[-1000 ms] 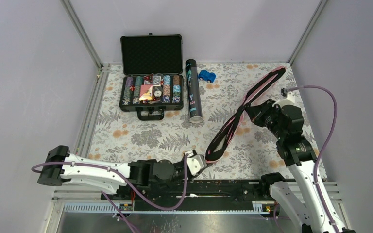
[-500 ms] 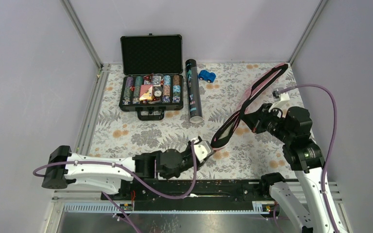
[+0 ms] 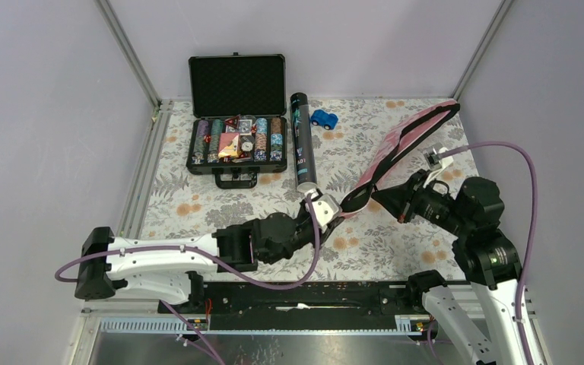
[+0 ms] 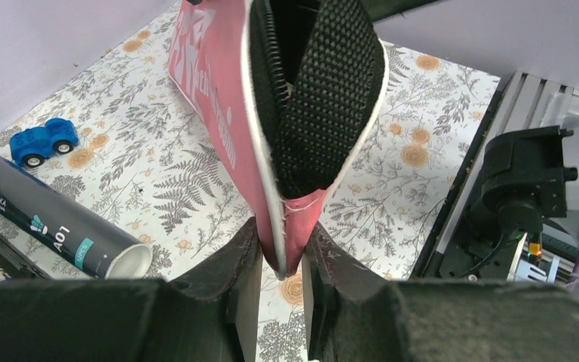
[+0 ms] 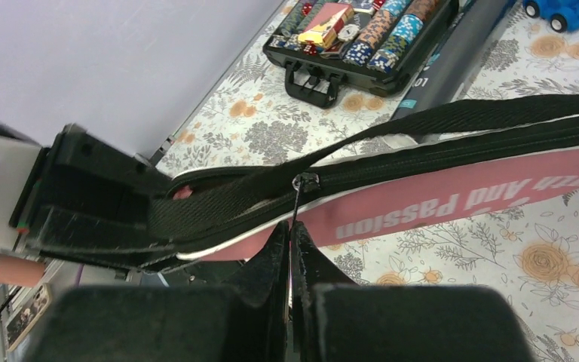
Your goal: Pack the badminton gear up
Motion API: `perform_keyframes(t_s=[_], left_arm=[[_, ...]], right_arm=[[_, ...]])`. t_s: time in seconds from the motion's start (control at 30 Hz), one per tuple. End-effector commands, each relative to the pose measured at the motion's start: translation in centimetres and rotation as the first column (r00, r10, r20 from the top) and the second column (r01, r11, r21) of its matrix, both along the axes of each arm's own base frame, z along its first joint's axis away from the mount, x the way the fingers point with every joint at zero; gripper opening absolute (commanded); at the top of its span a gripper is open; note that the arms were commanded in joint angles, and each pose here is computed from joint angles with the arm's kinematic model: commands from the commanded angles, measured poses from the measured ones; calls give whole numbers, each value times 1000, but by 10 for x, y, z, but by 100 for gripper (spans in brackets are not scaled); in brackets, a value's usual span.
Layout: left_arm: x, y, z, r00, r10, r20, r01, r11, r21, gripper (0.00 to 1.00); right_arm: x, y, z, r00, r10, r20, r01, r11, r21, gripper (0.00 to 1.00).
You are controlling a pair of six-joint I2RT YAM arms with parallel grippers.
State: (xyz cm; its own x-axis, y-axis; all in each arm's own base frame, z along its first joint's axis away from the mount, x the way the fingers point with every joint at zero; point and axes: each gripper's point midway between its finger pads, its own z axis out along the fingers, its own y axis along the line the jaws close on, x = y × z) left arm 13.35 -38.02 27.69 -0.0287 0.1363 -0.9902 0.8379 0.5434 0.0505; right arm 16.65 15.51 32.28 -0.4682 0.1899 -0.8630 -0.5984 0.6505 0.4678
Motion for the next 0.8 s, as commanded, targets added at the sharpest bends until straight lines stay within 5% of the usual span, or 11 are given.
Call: perform_keyframes(t_s=[0.0,0.4,0.77], left_arm=[[12,-5,35,999,27,-38,-30,996,-85,20],[29,-24,42,994,38,-104,-47,995,-91,19],[42,-41,39,987,35,-159,-41,999,-34,18]], right_arm=[[-29,9,40,986,111,123,-117,992,44,0],[-56,10,68,981,155,120,-166,983,80,0],[-52,14,29,983,181,-22,-180,982,54,0]])
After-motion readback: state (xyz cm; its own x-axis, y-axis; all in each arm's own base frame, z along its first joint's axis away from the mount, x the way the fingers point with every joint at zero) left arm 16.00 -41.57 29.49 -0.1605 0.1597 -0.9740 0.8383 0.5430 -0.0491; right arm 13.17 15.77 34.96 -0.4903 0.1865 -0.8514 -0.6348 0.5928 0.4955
